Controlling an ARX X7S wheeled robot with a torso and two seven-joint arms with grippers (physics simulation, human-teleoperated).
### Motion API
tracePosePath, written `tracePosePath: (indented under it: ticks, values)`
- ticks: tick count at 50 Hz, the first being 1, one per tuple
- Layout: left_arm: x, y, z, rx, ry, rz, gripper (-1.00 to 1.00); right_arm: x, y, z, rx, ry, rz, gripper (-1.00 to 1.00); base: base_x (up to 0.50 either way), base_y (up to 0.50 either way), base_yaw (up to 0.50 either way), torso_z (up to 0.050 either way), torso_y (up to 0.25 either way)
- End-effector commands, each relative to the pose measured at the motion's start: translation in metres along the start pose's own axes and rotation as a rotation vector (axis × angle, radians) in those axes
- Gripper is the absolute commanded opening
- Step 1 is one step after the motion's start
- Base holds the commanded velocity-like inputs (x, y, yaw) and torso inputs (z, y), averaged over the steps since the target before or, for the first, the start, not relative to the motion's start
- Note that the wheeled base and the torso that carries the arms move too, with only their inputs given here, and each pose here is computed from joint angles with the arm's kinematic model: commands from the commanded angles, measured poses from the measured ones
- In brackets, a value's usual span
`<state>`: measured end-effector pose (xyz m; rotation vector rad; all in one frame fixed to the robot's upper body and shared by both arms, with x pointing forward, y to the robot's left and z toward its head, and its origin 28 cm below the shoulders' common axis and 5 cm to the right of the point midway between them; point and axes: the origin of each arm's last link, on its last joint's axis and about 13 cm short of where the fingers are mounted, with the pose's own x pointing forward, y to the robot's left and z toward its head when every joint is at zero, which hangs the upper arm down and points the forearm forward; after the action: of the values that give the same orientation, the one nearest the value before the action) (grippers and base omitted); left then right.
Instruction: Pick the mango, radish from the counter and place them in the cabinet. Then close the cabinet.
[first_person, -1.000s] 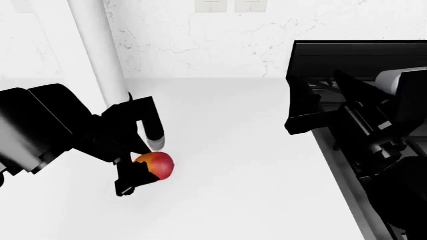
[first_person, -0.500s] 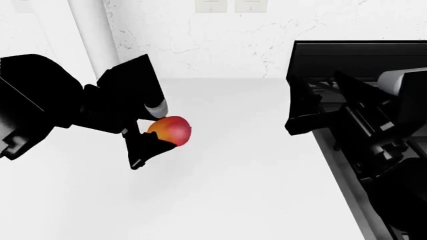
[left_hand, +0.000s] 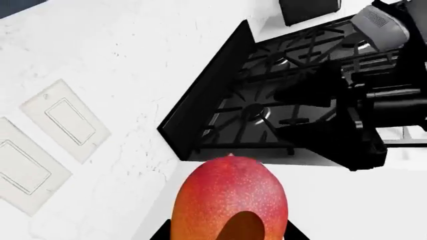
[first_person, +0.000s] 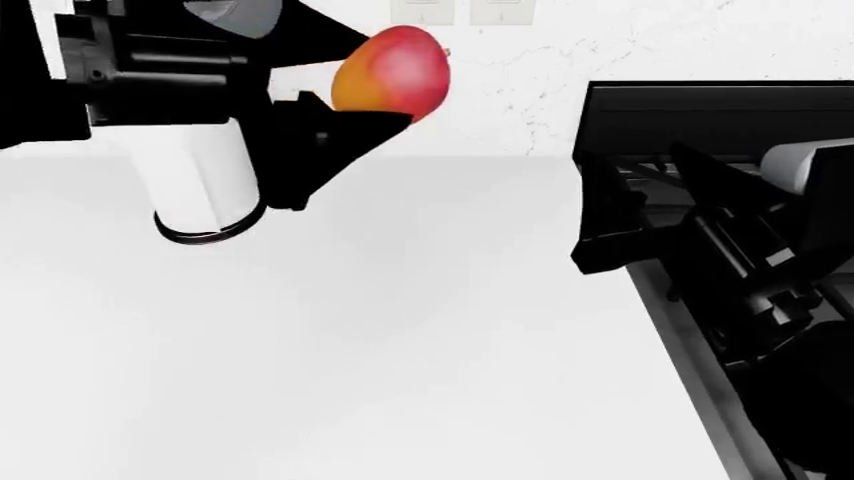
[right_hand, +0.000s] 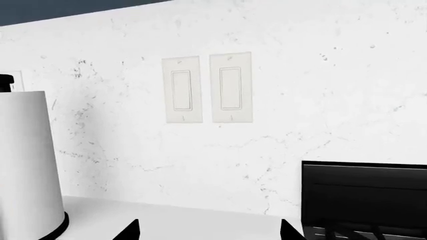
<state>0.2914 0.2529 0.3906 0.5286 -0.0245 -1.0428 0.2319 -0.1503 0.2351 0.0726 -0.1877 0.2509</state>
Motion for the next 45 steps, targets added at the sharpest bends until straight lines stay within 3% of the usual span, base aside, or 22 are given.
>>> tracePosePath:
  ticks: [1, 12, 27, 45]
  values:
    - [-0.012, -0.005, 0.029, 0.059, -0.198, 0.009, -1.0, -0.001, 0.001, -0.001, 0.001, 0.0, -0.001, 1.0, 0.0, 0.0, 0.0, 0.0, 0.0]
    - [-0.016, -0.007, 0.054, 0.118, -0.304, 0.009, -1.0, -0.001, 0.001, 0.001, 0.002, -0.007, -0.002, 1.0, 0.0, 0.0, 0.0, 0.0, 0.0]
    - [-0.014, 0.003, 0.087, 0.157, -0.39, 0.052, -1.0, 0.0, 0.001, 0.001, 0.006, -0.013, 0.001, 1.0, 0.0, 0.0, 0.0, 0.0, 0.0]
    - [0.003, 0.015, 0.114, 0.209, -0.423, 0.065, -1.0, 0.001, 0.002, 0.002, 0.007, -0.016, 0.004, 1.0, 0.0, 0.0, 0.0, 0.0, 0.0]
